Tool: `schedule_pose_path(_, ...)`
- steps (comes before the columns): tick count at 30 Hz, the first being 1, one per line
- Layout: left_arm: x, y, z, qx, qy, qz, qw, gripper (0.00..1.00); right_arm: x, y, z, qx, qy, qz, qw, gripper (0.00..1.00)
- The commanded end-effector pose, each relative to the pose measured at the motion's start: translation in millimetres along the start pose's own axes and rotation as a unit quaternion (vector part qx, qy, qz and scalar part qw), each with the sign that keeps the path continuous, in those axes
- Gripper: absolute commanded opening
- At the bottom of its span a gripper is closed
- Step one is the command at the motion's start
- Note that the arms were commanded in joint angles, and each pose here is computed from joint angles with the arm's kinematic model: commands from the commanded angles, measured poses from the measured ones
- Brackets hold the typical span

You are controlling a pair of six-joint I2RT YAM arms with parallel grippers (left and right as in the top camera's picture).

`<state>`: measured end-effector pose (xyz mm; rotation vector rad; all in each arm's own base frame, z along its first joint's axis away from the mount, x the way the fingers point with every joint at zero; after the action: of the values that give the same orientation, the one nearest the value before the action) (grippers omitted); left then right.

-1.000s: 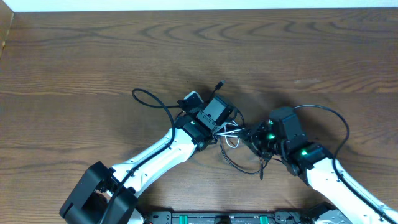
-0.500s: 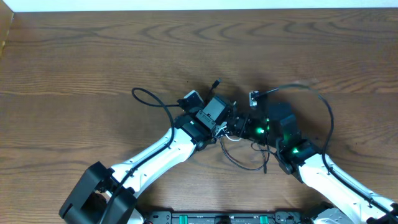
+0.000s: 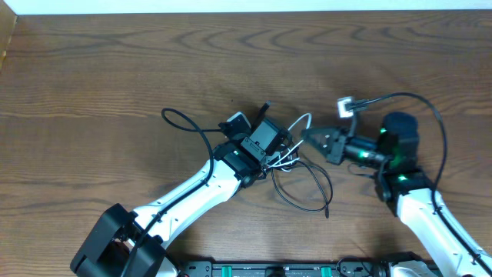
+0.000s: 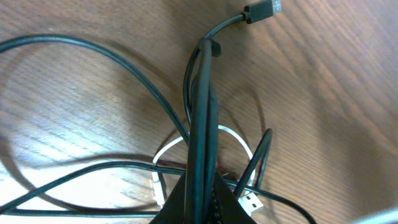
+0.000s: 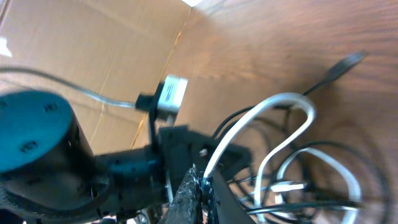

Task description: Untangle cables

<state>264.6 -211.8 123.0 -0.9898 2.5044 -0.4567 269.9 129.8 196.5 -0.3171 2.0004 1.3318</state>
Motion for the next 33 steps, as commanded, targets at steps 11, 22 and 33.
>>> schedule_pose_path(11,-19,6,-4,-0.034,-0.077,0.084,0.993,0.08,-98,-29,-152,0.069,-0.239,-0.043,0.968,0.01)
schedule_pose_path(22,-6,-85,-32,0.231,-0.047,0.263,0.936,0.08,-68,-48,-151,0.043,-0.19,0.142,0.971,0.21)
schedule_pose_path(33,-10,-108,-56,0.308,-0.055,0.223,0.923,0.08,5,-57,-89,0.09,-0.042,0.279,0.955,0.32)
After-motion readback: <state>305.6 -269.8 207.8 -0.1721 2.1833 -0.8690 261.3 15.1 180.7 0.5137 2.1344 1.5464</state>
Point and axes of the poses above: each gripper's point midway between its finger pads, its own z axis out along the fingers, its own y axis along the line the jaws close on, x = y × z, the point moved 6 cm from there along -z, back along the fingers, and after that the axes turned 9 degrees about -z, right-handed, at the moved point
